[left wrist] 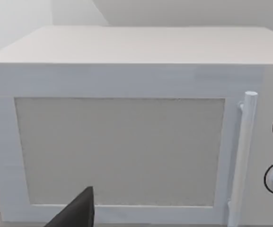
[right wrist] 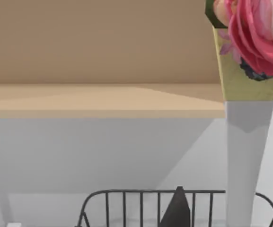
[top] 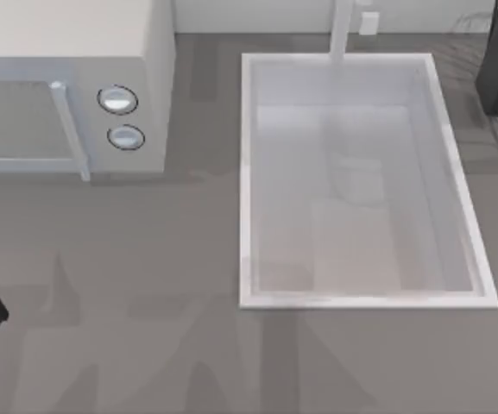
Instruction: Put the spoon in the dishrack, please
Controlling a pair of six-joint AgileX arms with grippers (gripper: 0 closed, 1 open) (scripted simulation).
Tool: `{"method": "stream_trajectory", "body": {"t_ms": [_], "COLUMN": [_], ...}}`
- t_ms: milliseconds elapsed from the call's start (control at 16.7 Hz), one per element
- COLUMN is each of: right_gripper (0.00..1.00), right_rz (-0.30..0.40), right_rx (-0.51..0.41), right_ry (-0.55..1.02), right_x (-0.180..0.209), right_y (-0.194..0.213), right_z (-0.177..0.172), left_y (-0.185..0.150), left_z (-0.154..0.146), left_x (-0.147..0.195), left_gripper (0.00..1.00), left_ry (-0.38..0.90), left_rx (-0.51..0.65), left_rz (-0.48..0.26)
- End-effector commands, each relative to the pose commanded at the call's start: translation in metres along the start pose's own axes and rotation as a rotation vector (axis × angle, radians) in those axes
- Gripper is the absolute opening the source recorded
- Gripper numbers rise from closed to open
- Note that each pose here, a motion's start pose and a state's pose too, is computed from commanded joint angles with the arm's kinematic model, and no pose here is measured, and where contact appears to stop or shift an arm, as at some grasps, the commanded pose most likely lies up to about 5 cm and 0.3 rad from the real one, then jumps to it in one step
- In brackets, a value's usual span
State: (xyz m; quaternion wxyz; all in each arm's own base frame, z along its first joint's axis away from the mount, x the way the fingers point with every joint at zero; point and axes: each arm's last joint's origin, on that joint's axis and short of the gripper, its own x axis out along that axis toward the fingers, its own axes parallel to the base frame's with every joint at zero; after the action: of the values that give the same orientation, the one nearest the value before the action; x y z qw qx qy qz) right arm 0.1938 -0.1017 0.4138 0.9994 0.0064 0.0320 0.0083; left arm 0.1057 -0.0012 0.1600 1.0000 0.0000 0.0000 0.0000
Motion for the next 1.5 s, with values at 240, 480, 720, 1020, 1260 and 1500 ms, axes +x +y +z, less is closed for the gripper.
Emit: {"method": "stream_trajectory", "body": {"t_ms": [240, 480, 720, 1020, 1260, 1500], "right_gripper": [0.00, 0.00, 0.00, 0.00, 0.00, 0.00], "right_rz": [-0.027, -0.024, -0.019, -0.024, -0.027, -0.027], "right_rx": [-0.012, -0.012, -0.006, -0.013, -0.024, -0.015], "right_ry": [-0.064, -0.063, -0.058, -0.066, -0.085, -0.070], "right_x": [-0.016, -0.014, 0.019, 0.105, 0.165, 0.193], "right_y": [-0.004, -0.004, -0.018, -0.040, -0.033, -0.016], "right_z": [0.004, 0.005, -0.007, -0.060, -0.124, -0.174], "left_y": [0.000, 0.000, 0.000, 0.000, 0.000, 0.000], "left_z": [0.000, 0.000, 0.000, 0.000, 0.000, 0.000], "left_x": [0.000, 0.000, 0.000, 0.000, 0.000, 0.000], "left_gripper": [1.00, 1.00, 1.00, 1.00, 1.00, 1.00], "left_ry": [0.000, 0.000, 0.000, 0.000, 0.000, 0.000], "left_rx": [0.000, 0.000, 0.000, 0.000, 0.000, 0.000], "left_rz": [0.000, 0.000, 0.000, 0.000, 0.000, 0.000]}}
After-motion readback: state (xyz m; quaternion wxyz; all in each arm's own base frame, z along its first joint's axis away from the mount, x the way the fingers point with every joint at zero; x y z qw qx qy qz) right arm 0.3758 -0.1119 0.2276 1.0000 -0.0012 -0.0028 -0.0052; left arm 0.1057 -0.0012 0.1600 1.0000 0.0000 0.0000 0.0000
